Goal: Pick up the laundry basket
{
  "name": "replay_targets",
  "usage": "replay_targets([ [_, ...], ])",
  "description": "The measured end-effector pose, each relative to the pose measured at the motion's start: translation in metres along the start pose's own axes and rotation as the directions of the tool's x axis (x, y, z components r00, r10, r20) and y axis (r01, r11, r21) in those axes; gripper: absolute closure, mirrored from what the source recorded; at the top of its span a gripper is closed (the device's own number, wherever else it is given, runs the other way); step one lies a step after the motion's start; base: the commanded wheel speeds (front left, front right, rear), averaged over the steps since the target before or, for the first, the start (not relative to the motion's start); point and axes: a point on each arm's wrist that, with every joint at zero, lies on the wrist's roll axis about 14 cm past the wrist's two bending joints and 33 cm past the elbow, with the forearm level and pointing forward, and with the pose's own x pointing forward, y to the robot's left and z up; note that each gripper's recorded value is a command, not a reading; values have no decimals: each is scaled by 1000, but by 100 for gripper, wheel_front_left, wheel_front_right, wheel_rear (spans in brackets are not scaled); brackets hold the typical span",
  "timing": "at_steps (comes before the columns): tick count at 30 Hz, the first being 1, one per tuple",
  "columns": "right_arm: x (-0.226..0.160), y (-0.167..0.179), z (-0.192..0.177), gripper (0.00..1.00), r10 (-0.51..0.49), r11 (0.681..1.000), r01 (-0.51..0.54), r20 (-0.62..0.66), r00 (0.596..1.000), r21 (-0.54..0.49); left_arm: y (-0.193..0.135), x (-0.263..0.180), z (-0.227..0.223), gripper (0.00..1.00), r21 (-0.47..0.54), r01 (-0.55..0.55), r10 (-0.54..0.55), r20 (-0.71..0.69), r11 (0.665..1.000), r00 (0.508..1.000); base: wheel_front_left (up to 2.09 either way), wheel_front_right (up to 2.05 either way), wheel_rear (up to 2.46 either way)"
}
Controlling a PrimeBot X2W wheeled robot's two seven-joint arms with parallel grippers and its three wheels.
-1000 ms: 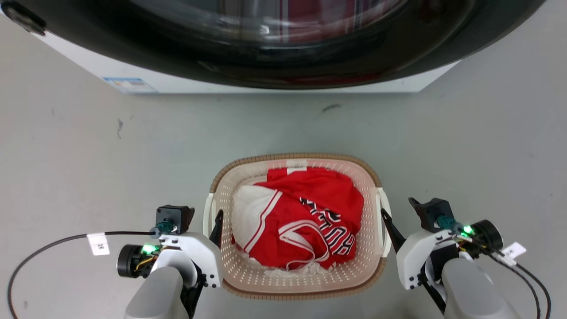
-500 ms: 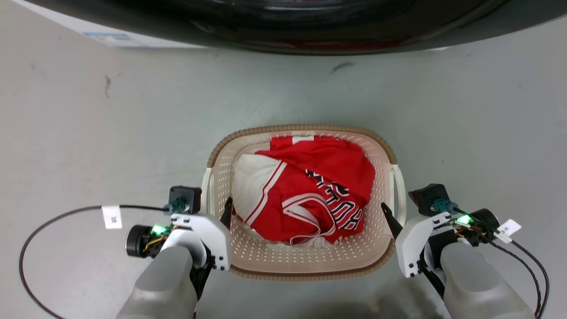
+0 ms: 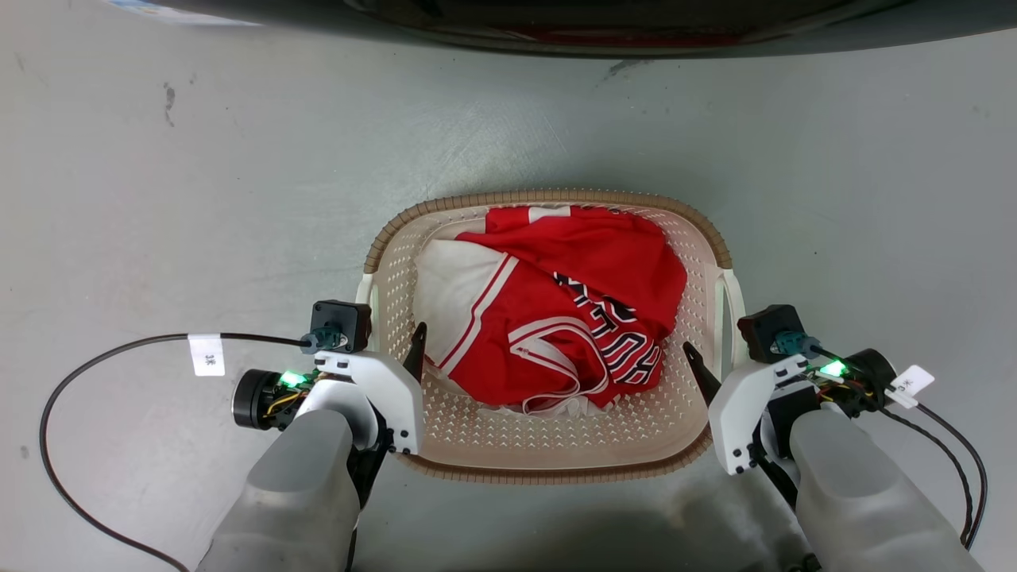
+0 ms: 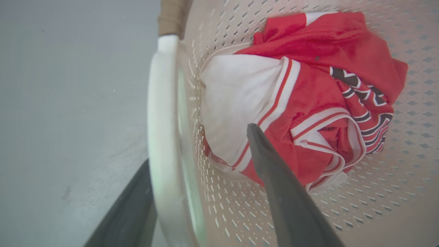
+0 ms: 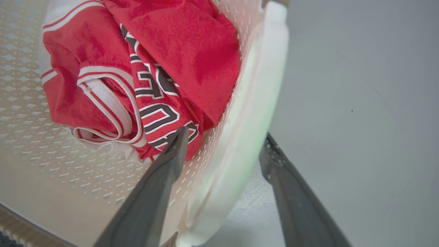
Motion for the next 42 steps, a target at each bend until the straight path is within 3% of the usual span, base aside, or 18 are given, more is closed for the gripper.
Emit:
replay_targets([
  [2, 2, 1, -2, 69, 6, 1000, -6, -12, 1000, -10, 0, 1, -2, 0, -2, 1, -1, -8, 1000, 1000, 0, 0, 0],
  [3, 3, 1, -2, 100, 7, 1000, -7, -13, 1000, -16, 0, 2, -4, 38, 0, 3, -3, -16, 1000, 1000, 0, 0, 0],
  [4, 3, 0, -1, 100, 6, 1000, -6, -12, 1000, -12, -1, 2, -5, 100, 1, 4, -4, -24, 1000, 1000, 0, 0, 0],
  [16, -8, 5, 17, 100, 18, 998, -16, 26, 1000, -66, -1, -15, -2, 100, -12, -7, 7, -40, 1000, 999, 0, 0, 0],
  [42, -110, 33, 42, 100, -2, 997, 6, 47, 999, -81, -24, -114, 18, 100, -67, -4, 0, -73, 998, 997, 0, 0, 0],
])
